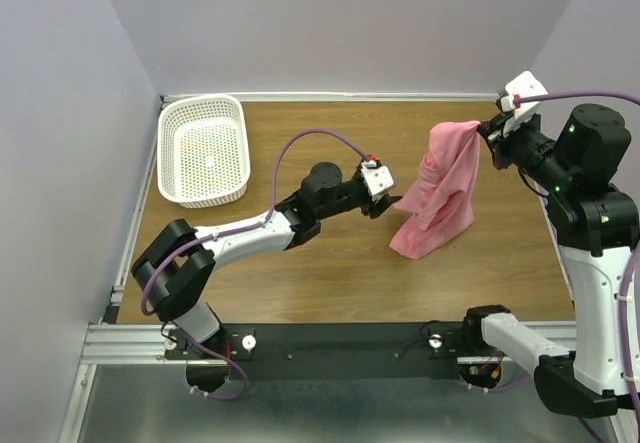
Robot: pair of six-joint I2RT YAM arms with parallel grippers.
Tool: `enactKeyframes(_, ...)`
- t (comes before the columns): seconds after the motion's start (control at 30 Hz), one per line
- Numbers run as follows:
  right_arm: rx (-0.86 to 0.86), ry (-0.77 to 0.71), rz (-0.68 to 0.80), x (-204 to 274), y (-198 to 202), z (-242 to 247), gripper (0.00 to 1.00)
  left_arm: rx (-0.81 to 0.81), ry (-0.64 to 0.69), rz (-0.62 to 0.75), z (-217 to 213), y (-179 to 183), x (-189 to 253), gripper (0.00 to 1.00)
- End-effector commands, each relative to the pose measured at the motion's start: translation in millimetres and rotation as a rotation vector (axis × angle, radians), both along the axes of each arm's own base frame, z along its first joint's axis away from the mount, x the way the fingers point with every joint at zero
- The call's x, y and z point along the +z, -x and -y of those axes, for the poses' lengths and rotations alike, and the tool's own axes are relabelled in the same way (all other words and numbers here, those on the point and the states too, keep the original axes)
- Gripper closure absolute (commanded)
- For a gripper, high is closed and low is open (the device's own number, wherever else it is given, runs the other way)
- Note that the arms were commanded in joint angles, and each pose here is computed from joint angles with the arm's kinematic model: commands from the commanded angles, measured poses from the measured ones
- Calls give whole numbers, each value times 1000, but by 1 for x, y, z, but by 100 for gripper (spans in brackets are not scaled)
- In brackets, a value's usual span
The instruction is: Fold and stack the t-shirts
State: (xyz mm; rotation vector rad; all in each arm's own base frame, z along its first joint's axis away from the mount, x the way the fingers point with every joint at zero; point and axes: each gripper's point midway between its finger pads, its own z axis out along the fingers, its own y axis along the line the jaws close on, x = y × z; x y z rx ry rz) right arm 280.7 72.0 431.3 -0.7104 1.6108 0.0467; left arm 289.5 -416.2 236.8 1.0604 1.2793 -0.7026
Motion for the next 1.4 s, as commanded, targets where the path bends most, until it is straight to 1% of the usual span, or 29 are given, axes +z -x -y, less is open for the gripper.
enactKeyframes(0.0,14,15,3,-1,7,0,99,-272,102,114,17,44,54,33)
enactKeyframes(0.03,26,3,-11,-4,6,-2,99,-329,115,104,21,53,61,33)
enactKeyframes(0.17,49,-11,-36,-11,4,-8,100,-384,118,67,30,57,63,33)
enactKeyframes(0.3,57,-23,-42,-11,5,-10,99,-343,96,57,46,35,64,34)
enactKeyframes(0.37,56,-24,-37,-10,8,-9,99,-298,45,10,54,19,45,35)
enactKeyframes(0.4,52,-22,-35,-10,9,-8,99,-285,45,28,58,11,54,37)
enactKeyframes(0.43,50,-22,-31,-10,10,-8,99,-272,26,11,61,5,44,37)
enactKeyframes(0.47,48,-19,-25,-9,12,-7,99,-230,12,-1,60,-4,41,37)
enactKeyframes(0.53,48,-19,-33,-13,13,-7,99,-215,14,-1,56,-10,41,37)
enactKeyframes(0.57,48,-16,-32,-14,15,-7,99,-206,43,2,50,-14,50,37)
enactKeyframes(0.6,44,-12,-33,-15,15,-6,99,-207,47,-9,45,-13,46,37)
enactKeyframes(0.63,42,-10,-42,-19,14,-5,99,-204,69,-7,39,-13,54,37)
enactKeyframes(0.7,41,-6,-45,-22,14,-5,99,-204,97,-34,29,-14,55,37)
enactKeyframes(0.8,47,-5,-53,-26,14,-6,99,-228,113,-61,23,-11,56,37)
enactKeyframes(0.97,64,-20,-63,-27,15,-10,100,-302,74,-125,32,-5,32,36)
enactKeyframes(1.0,68,-22,-65,-27,15,-10,99,-337,65,-137,36,-1,28,35)
enactKeyframes(1.13,73,-26,-70,-29,16,-11,100,-410,57,-150,44,5,28,35)
enactKeyframes(1.2,73,-27,-69,-29,17,-11,99,-450,44,-173,48,9,21,36)
enactKeyframes(1.23,71,-27,-70,-29,17,-11,99,-454,50,-165,50,7,27,36)
enactKeyframes(1.27,72,-26,-71,-30,17,-11,99,-458,38,-184,53,7,20,38)
enactKeyframes(1.33,75,-32,-72,-30,17,-12,99,-474,39,-183,58,7,24,41)
enactKeyframes(1.37,77,-34,-73,-30,18,-13,99,-485,34,-203,60,9,20,52)
